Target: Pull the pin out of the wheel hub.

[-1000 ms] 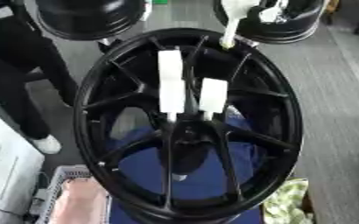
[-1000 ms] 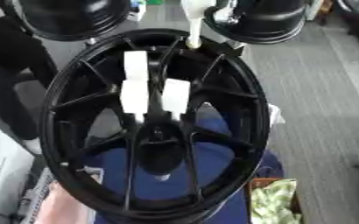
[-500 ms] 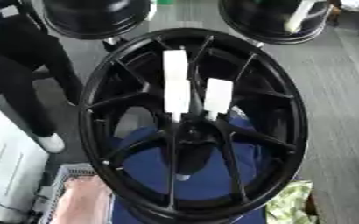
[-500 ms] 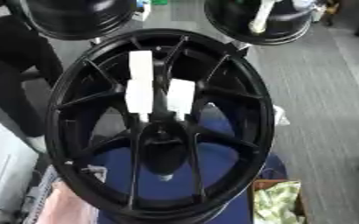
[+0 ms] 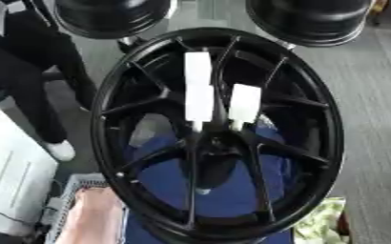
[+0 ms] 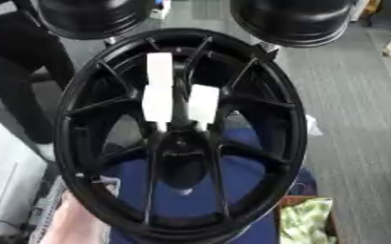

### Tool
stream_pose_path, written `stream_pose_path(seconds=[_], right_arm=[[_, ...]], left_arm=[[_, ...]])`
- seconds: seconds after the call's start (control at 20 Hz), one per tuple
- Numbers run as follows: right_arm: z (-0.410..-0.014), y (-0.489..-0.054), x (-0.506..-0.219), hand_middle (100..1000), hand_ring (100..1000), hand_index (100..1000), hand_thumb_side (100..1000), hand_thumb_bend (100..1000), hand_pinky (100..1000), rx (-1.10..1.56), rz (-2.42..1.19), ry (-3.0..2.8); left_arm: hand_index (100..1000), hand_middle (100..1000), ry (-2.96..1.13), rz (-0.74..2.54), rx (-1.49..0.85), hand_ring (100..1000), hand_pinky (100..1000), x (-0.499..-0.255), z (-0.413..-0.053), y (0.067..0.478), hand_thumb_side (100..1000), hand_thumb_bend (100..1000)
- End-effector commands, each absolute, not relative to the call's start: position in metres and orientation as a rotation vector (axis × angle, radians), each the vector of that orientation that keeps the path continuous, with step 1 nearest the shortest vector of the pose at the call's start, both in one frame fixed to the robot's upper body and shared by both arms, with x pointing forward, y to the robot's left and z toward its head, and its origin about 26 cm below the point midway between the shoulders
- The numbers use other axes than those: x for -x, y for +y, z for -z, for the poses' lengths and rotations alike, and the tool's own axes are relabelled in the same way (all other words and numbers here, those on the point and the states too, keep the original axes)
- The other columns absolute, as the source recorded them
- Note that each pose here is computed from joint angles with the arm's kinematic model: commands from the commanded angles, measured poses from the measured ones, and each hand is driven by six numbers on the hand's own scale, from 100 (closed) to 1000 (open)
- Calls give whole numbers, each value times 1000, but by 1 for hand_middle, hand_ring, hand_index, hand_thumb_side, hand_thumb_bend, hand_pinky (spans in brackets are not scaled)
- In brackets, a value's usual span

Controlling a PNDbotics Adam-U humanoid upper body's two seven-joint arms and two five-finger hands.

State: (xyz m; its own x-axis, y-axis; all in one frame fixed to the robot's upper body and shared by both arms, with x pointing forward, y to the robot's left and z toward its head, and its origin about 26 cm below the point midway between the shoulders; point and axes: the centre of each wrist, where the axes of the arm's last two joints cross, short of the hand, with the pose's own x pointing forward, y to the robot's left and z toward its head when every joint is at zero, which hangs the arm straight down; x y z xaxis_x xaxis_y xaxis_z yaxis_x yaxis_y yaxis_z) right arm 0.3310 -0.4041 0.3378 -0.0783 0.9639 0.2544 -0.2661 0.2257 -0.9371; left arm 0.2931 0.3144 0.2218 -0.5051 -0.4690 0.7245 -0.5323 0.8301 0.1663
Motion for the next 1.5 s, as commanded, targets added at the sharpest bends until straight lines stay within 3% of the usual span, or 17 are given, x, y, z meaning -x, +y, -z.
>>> stream_pose_path(seconds=[0.05, 0.45, 0.6, 0.8, 0.9, 1.5], right_arm=[[-354, -418, -318, 513, 693, 596, 250, 100, 761, 889, -1170, -1217], [-322, -423, -320, 518, 701, 602, 268, 100, 762, 870, -1176, -1140], [-314, -425, -321, 554, 725, 642, 288, 100, 770, 870, -1184, -1113], [-304, -430, -322, 851, 891, 891, 373, 100, 852, 902, -1241, -1014], [-301, -433, -322, 911, 945, 936, 468, 100, 881, 905, -1281, -955], [-311, -443, -323, 924, 964, 949, 479, 100, 888, 924, -1301, -934]], left_arm=[[771, 707, -2225, -99, -764, 868, 652, -290, -233, 318, 775, 443], [771, 707, -2226, -103, -747, 869, 653, -291, -233, 315, 774, 444], [771, 707, -2224, -105, -745, 869, 653, -291, -232, 315, 775, 443], [771, 707, -2225, -102, -740, 870, 653, -291, -232, 314, 774, 444], [771, 707, -2223, -102, -741, 870, 653, -291, -232, 315, 774, 444], [771, 707, -2224, -98, -746, 871, 654, -291, -232, 315, 773, 447]])
